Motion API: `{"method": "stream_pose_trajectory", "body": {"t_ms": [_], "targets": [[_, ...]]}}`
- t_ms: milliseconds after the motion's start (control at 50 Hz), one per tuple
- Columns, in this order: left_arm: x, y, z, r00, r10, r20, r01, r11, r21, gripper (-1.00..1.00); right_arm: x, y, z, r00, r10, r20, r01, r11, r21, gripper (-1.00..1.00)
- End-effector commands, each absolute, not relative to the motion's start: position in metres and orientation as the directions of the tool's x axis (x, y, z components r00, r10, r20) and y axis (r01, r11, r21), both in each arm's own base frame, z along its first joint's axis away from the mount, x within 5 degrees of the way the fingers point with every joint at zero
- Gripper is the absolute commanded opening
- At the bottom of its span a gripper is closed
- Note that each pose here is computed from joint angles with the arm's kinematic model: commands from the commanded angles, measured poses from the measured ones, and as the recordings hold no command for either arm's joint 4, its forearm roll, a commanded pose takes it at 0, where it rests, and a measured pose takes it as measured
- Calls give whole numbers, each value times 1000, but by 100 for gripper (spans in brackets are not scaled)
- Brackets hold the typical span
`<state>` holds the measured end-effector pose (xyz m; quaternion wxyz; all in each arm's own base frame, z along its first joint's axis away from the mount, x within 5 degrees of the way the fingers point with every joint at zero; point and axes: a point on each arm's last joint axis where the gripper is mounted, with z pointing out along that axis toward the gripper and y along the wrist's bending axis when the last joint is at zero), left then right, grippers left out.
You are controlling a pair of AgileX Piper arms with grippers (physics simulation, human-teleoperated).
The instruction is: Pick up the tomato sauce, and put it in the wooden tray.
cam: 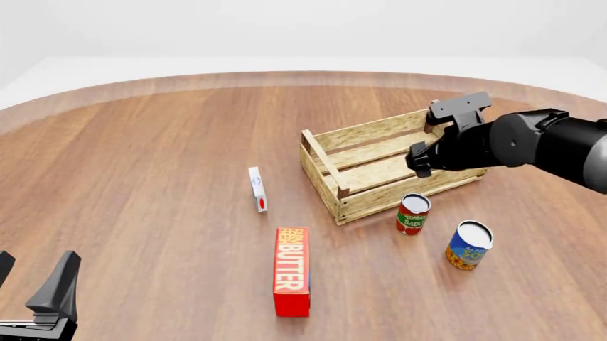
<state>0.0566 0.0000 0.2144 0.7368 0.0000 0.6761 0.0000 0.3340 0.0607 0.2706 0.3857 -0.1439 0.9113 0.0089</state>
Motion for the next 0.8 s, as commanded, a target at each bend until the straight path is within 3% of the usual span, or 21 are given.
{"method": "stream_pose_trajectory", "body": {"t_ms": [20,440,660,800], "targets": [[57,0,214,86,0,-996,0,1000,0,100,327,59,255,-686,-258,-680,-271,958,-90,100],[57,0,214,86,0,-996,0,1000,0,100,327,68,229,-714,-244,-657,-272,960,-61,100],[57,0,214,86,0,-996,0,1000,0,100,322,81,190,-751,-250,-612,-289,957,-37,100],[57,0,214,86,0,-996,0,1000,0,100,323,79,185,-760,-242,-603,-280,960,-33,100]]}}
